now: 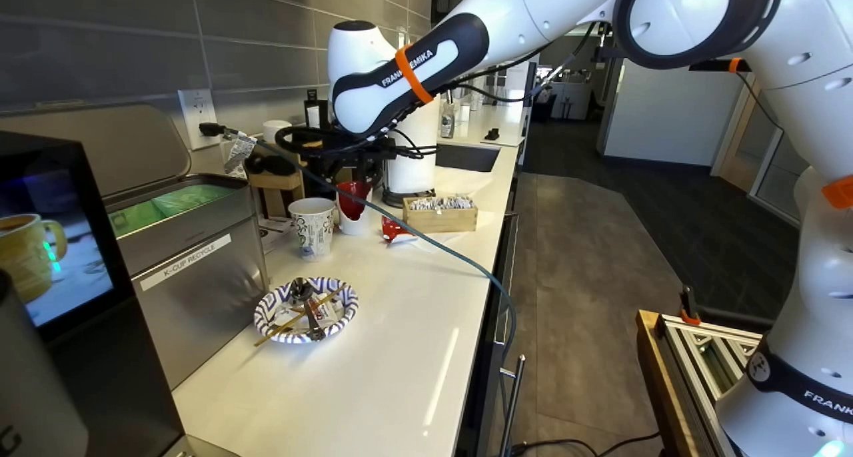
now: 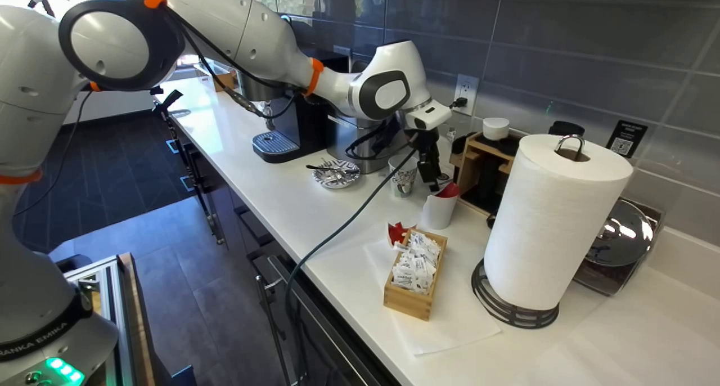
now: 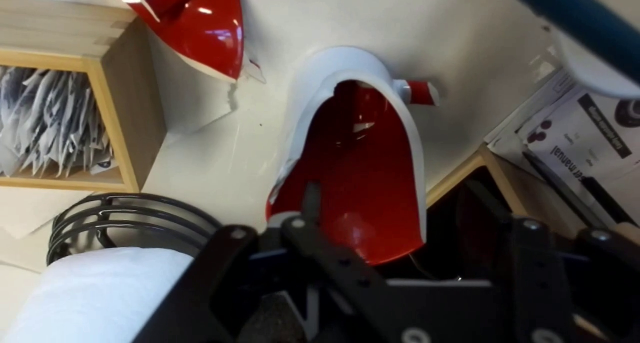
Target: Put the broken piece closest to you in the broken cup
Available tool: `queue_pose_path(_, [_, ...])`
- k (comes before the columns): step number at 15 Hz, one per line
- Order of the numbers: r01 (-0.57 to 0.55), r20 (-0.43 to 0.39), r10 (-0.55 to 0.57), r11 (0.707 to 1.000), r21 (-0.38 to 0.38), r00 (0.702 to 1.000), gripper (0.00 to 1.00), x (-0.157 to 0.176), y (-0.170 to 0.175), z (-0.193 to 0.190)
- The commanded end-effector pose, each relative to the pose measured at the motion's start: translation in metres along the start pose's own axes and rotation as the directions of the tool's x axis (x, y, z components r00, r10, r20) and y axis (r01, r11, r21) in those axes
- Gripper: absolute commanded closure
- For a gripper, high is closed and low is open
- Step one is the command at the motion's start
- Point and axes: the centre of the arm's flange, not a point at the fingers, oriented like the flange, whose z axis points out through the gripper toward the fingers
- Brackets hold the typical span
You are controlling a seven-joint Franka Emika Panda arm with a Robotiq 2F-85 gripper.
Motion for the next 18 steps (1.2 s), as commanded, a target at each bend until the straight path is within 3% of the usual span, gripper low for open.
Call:
queue_pose_path(1, [-0.009,0.016,0.009,1.000,-0.018,1.000,0.00,0.003,0.008,-0.019])
queue_pose_path(5, [0.134,0.014,-0.135,0.988,0.080,0.991,0.00,0.014,0.047,-0.049])
queue_pose_path(9, [0.328,-0.084,-0.318,0.925,0.191,0.945,0.00,0.019,0.098,-0.071])
queue_pose_path(12, [0.408,-0.083,-0.401,0.870,0.276,0.912,0.00,0.012,0.128,-0.083])
queue_pose_path(14, [0.432,-0.073,-0.434,0.838,0.334,0.898,0.00,0.000,0.146,-0.099])
queue_pose_path(18, [0.433,-0.112,-0.429,0.793,0.428,0.896,0.00,-0.012,0.190,-0.134])
